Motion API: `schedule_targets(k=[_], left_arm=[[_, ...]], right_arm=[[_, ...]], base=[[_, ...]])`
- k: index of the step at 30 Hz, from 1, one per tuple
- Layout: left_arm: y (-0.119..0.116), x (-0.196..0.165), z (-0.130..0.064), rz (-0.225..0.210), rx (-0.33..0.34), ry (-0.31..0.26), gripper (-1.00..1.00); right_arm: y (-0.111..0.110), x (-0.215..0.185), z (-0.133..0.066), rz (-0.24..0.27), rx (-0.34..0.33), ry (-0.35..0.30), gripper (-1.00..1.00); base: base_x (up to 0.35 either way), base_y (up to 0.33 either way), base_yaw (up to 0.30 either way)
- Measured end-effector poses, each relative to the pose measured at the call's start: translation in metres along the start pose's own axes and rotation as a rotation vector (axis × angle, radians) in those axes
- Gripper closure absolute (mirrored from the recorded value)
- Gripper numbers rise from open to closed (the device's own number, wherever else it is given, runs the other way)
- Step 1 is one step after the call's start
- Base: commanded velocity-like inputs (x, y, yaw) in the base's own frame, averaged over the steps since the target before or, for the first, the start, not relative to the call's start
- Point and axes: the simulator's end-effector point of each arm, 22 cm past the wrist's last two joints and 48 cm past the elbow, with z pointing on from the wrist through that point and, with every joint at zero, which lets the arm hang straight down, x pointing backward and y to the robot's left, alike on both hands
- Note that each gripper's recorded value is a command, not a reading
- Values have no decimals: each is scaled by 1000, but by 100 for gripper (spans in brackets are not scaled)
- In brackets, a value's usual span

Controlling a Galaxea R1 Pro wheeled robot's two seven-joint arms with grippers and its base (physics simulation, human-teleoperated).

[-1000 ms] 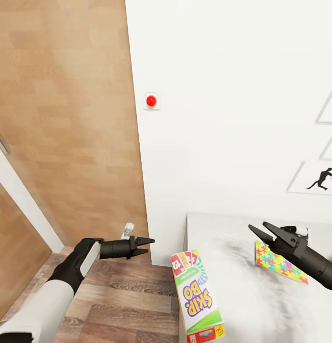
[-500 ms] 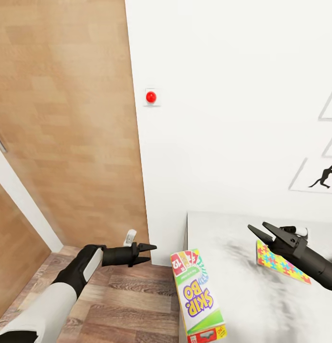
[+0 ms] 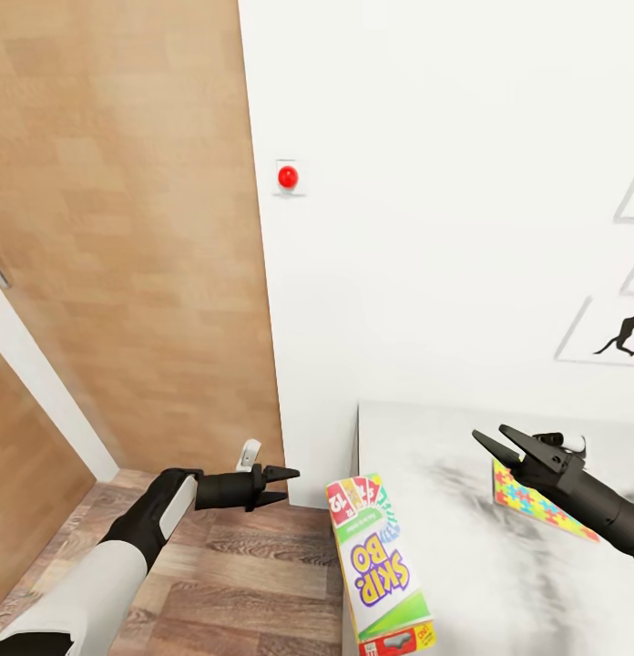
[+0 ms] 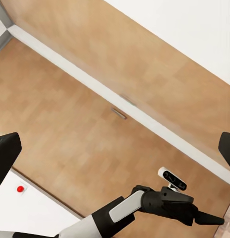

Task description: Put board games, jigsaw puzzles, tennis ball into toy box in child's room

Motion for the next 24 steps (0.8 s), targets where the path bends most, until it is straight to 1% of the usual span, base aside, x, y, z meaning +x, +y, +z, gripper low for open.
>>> schedule_targets(k=[24], left_arm=[[29, 0, 11, 8, -1, -1, -100]], right_arm=[[-29, 13, -6, -1, 8, 0, -100]], base=[[0, 0, 0]])
